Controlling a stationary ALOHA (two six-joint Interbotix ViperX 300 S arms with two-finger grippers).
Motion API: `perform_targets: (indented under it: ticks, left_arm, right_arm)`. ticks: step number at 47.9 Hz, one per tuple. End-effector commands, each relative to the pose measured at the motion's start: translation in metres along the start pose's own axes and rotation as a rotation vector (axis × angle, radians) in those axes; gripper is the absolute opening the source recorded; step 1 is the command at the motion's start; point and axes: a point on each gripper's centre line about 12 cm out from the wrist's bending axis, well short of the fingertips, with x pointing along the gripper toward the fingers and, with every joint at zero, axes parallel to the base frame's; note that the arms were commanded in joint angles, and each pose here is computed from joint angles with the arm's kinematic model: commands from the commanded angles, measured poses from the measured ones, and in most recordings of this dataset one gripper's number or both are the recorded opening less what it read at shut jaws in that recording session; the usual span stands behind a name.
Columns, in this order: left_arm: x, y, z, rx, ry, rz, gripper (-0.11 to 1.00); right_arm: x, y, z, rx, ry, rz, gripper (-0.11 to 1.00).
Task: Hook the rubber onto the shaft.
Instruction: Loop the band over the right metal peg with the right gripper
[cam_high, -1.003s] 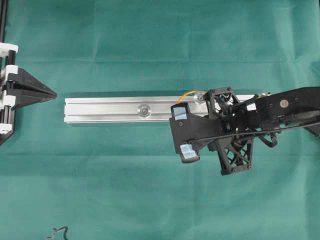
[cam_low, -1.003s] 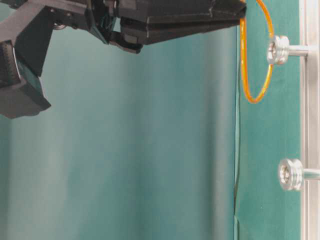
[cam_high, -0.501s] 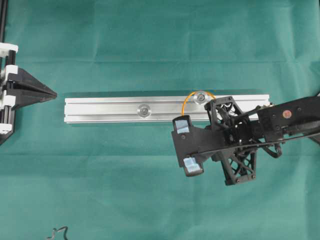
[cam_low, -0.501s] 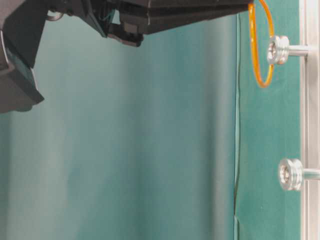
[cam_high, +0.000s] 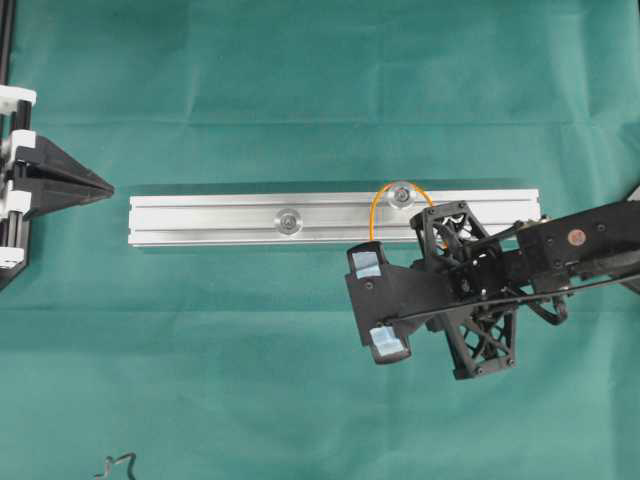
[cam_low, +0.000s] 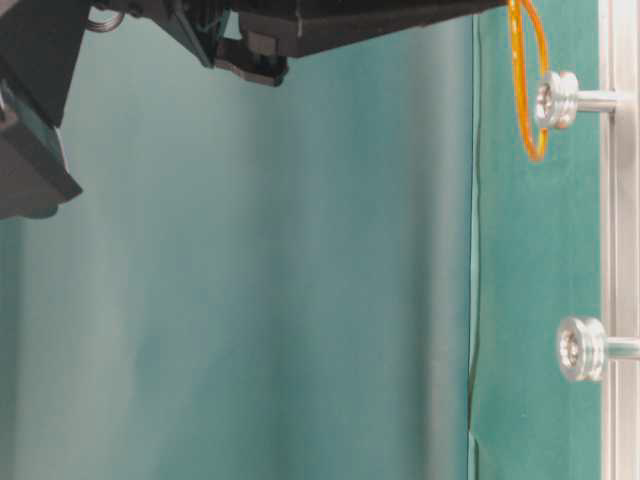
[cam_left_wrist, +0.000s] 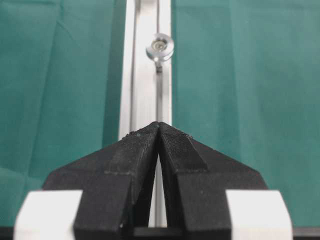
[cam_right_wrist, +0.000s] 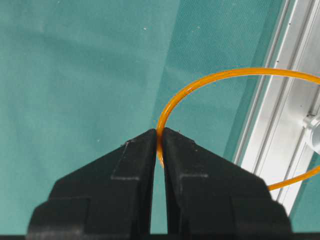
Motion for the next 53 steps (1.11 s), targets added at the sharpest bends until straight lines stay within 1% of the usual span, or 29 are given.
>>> perform_targets:
  ticks: [1,7,12,22,24,39,46,53]
  left_arm:
    - [-0.002,0.0,0.01,0.001,-0.023,0.001,0.02]
    - [-0.002,0.0,0.01,0.0,-0.023,0.0,0.02]
    - [-0.002,0.0,0.01,0.0,-0.023,0.0,0.02]
    - [-0.002,0.0,0.009,-0.001,-0.023,0.002,0.02]
    - [-0.002,0.0,0.009,0.0,-0.025,0.002,0.02]
    - [-0.002,0.0,0.01,0.003,-0.026,0.001,0.02]
    - [-0.003,0.0,0.01,0.003,-0.028,0.001,0.02]
    - [-0.003,0.0,0.01,0.003,-0.028,0.001,0.02]
  right_arm:
    - [-0.006,0.003,0.004,-0.001,-0.028,0.009,0.08]
    - [-0.006,0.004,0.005,0.014,-0.041,0.012,0.08]
    - [-0.006,0.004,0.006,0.059,-0.048,0.016,0.08]
    - [-0.006,0.004,0.007,0.216,-0.053,0.017,0.08]
    - [-0.006,0.004,0.008,0.258,-0.06,0.019,0.08]
    - [-0.003,0.005,0.017,0.485,-0.117,0.048,0.08]
    - [-0.001,0.005,0.022,0.562,-0.153,0.068,0.08]
    - [0.0,0.004,0.027,0.611,-0.192,0.08,0.08]
